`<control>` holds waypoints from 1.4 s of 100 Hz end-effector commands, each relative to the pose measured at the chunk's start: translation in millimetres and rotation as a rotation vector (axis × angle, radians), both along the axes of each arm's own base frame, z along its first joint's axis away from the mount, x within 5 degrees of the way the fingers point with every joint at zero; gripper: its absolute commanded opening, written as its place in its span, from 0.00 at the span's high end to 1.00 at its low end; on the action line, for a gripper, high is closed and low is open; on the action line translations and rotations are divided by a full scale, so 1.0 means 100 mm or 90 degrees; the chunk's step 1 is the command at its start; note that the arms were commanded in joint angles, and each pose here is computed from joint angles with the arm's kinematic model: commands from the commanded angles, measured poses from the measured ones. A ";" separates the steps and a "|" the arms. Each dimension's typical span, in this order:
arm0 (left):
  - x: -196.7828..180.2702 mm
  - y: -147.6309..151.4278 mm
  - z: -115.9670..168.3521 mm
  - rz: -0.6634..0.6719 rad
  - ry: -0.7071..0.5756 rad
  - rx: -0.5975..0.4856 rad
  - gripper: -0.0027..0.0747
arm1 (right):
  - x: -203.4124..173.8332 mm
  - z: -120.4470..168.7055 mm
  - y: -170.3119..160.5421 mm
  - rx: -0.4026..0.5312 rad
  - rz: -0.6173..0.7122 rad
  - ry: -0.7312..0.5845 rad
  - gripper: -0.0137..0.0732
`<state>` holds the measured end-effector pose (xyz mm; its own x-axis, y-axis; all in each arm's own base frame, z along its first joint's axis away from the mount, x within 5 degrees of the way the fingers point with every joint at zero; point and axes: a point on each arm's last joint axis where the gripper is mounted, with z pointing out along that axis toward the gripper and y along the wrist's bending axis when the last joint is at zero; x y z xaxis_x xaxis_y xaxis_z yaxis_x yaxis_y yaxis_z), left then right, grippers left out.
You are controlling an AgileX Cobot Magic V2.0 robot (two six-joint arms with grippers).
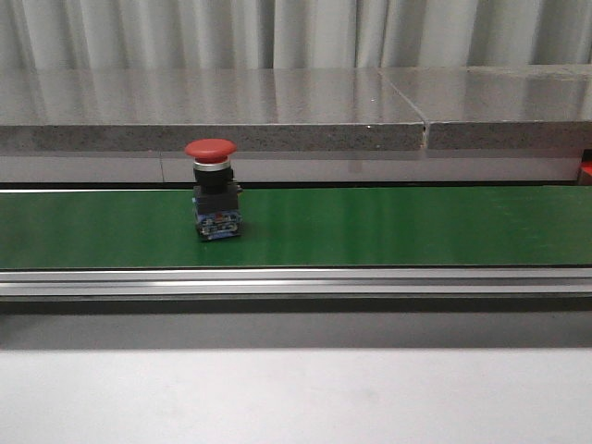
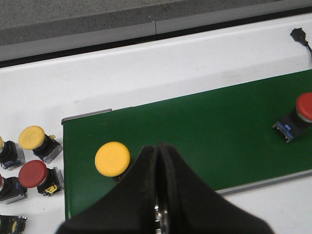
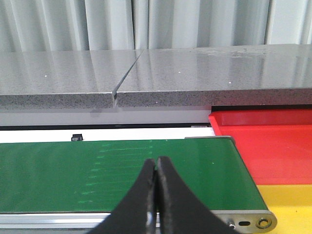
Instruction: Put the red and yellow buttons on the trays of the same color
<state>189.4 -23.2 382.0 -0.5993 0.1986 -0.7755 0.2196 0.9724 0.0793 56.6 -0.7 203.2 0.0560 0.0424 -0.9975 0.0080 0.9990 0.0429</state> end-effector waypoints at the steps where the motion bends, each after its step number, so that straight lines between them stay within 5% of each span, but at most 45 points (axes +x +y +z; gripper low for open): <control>1: -0.20 0.00 0.11 0.003 -0.100 -0.028 0.99 | -0.02 0.13 0.01 -0.003 0.008 -0.068 0.92; 68: -1.73 0.10 -0.40 -0.026 -0.218 -0.089 0.99 | -0.02 0.13 0.01 -0.003 0.008 -0.069 0.92; 96: -1.86 0.11 -0.43 -0.030 -0.225 -0.087 0.99 | -0.04 0.21 0.01 -0.003 0.008 -0.079 0.92; 140: -1.86 0.11 -0.43 -0.030 -0.224 -0.086 0.99 | 0.25 1.00 -0.01 -0.022 -0.009 0.042 0.92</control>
